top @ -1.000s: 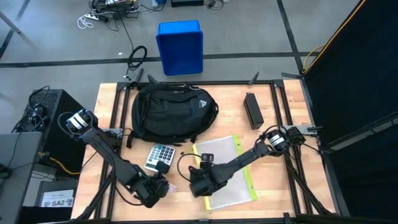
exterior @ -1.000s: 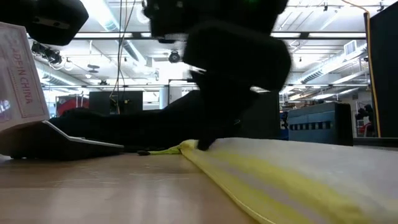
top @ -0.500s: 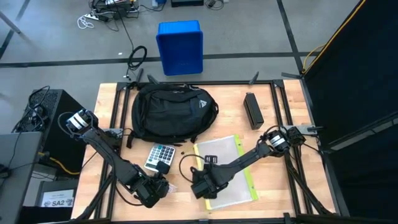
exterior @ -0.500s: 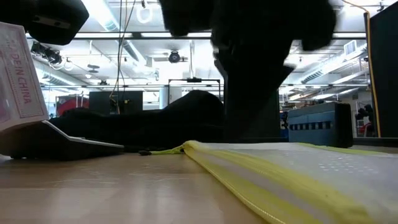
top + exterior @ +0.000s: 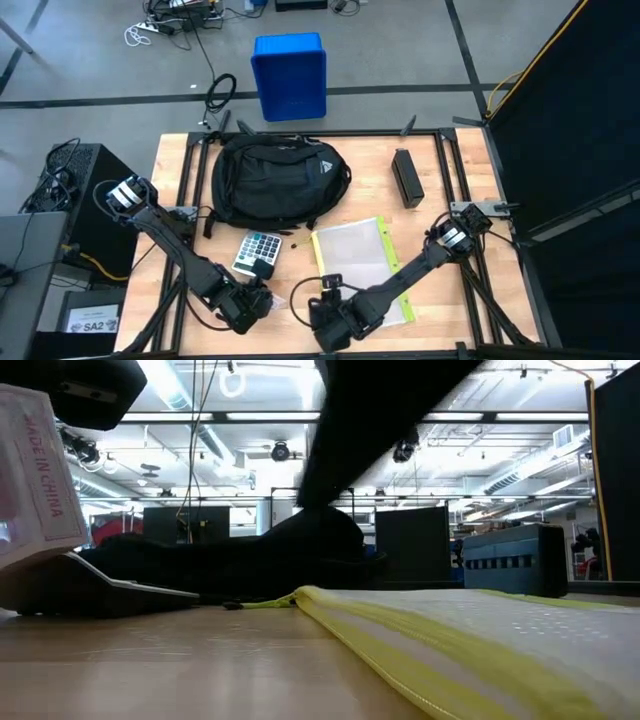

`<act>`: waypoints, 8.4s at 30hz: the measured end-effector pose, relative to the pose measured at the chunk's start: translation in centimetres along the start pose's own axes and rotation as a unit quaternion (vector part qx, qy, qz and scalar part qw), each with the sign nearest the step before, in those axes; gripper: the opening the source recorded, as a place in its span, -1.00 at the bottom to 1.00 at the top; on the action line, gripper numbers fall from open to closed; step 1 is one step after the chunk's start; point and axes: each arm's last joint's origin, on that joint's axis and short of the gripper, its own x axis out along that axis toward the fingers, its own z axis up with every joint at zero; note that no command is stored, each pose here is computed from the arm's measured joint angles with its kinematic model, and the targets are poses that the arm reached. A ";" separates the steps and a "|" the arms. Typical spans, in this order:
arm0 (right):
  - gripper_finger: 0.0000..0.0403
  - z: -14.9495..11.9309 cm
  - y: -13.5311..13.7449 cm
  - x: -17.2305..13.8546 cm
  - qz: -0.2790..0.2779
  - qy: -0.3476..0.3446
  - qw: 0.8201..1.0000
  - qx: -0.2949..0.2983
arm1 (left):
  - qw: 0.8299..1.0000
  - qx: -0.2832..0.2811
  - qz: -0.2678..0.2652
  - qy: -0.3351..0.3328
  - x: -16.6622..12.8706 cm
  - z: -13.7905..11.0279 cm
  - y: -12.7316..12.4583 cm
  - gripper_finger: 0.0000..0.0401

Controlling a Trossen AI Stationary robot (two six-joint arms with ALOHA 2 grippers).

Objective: Unpack backpack
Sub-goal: Put the white game card into the yellow zip bag

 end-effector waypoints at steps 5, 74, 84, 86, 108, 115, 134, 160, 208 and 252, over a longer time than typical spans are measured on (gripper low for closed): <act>-0.39 -1.3 0.3 1.2 0.016 0.027 0.999 -0.023 | 1.000 -0.001 0.001 -0.001 0.0 0.0 0.0 -0.85; -0.99 -18.6 -18.6 0.7 0.023 0.128 0.987 0.092 | 1.000 0.013 -0.007 -0.025 0.0 0.5 0.0 -0.85; -0.91 -12.4 -18.3 -5.1 0.045 0.037 0.984 0.166 | 1.000 0.013 -0.005 -0.024 0.1 0.6 0.1 -0.85; -0.89 -10.1 -17.2 -6.7 0.086 -0.051 0.974 0.205 | 1.000 0.014 -0.005 -0.023 0.1 0.6 0.1 -0.85; -1.00 -7.6 3.5 -5.5 -0.022 -0.086 0.994 0.069 | 0.999 0.009 -0.004 -0.050 0.4 1.2 0.4 -0.85; -0.80 -7.9 5.2 -2.1 0.037 0.069 0.995 0.060 | 0.999 0.018 -0.004 -0.051 0.4 1.2 0.4 -0.85; 0.02 -8.4 4.2 -4.1 0.023 0.112 0.984 0.139 | 0.999 0.019 -0.004 -0.049 0.5 1.2 0.3 -0.85; 0.12 -9.7 5.2 -2.6 -0.012 0.126 0.979 0.157 | 0.999 0.014 -0.007 -0.050 0.6 1.2 0.4 -0.85; -1.00 -5.8 0.4 -7.2 -0.112 0.177 0.966 0.154 | 0.965 0.135 0.129 -0.184 5.0 4.8 1.4 -0.85; -1.00 -0.2 -6.0 -11.6 -0.097 0.106 0.980 0.141 | 0.949 0.065 0.213 -0.223 7.9 6.1 7.0 -0.71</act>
